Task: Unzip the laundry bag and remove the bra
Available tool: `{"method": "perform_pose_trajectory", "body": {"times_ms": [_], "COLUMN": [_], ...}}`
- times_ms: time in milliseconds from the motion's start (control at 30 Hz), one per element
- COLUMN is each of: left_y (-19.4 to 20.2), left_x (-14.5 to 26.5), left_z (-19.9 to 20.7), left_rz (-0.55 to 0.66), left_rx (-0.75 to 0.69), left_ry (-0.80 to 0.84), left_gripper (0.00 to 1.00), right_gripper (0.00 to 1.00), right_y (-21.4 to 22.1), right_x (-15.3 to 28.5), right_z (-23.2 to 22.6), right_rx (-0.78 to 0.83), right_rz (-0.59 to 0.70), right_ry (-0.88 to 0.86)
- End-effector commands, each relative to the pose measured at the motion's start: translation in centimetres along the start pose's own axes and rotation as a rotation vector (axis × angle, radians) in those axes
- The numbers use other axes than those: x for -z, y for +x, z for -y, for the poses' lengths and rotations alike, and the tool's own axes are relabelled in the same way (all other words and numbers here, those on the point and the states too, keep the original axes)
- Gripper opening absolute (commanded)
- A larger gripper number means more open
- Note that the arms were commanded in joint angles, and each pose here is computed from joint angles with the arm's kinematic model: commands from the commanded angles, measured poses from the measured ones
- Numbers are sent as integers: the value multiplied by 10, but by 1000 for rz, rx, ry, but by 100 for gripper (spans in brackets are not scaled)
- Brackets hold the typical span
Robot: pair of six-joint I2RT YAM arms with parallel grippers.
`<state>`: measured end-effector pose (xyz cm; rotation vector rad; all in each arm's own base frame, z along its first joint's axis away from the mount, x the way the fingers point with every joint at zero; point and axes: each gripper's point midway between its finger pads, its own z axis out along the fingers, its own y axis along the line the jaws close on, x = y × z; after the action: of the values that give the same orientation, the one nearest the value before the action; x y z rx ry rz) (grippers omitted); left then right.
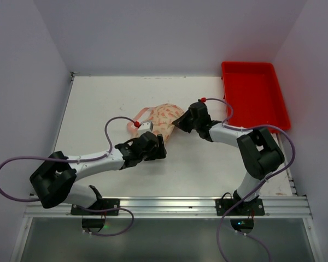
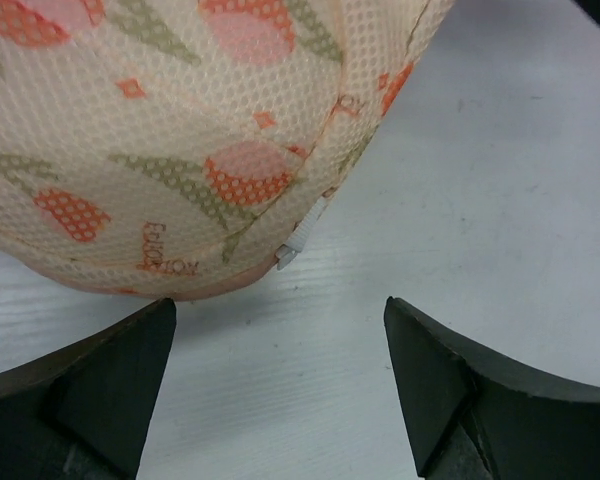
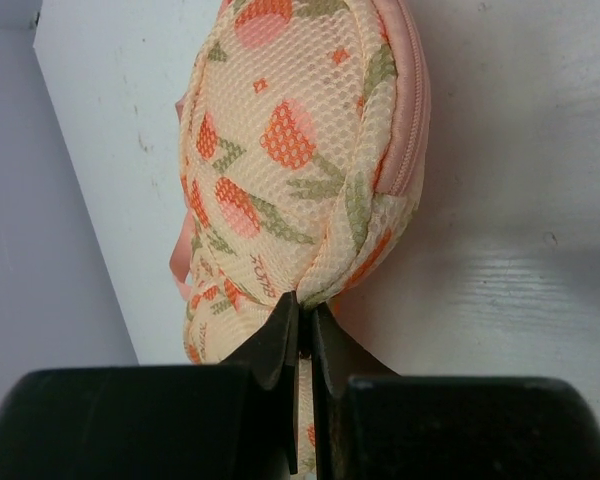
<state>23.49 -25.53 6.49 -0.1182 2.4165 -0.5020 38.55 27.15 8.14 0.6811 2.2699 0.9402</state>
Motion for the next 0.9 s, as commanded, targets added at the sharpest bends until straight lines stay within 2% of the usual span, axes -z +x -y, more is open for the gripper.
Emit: {"method": "perform_pose_trajectory", "body": {"times_ms": [0, 100, 133, 267, 700, 867], "left_y": [4, 6, 7, 17, 8, 6], "left_x": [-7, -13, -14, -23, -36, -40], "left_z": [1, 5, 5, -6, -16, -6], "left_rz": [38, 38, 38, 41, 152, 164], "left_rx": [69, 75, 79, 108, 204, 236], "left_ry": [-59, -62, -66, -105, -137, -85], "left_gripper": [87, 82, 77, 68, 42, 24], "right_gripper": [0, 0, 0, 0, 0, 0], "right_y": [-6, -4, -4, -3, 11, 16], "right_x": [11, 14, 14, 14, 15, 15], "right_z": [-13, -12, -10, -6, 4, 7], "right_rx": [-38, -38, -38, -37, -72, -90], "right_rz": [36, 39, 41, 43, -5, -21], "right_ry": [-16, -8, -5, 6, 8, 3]}}
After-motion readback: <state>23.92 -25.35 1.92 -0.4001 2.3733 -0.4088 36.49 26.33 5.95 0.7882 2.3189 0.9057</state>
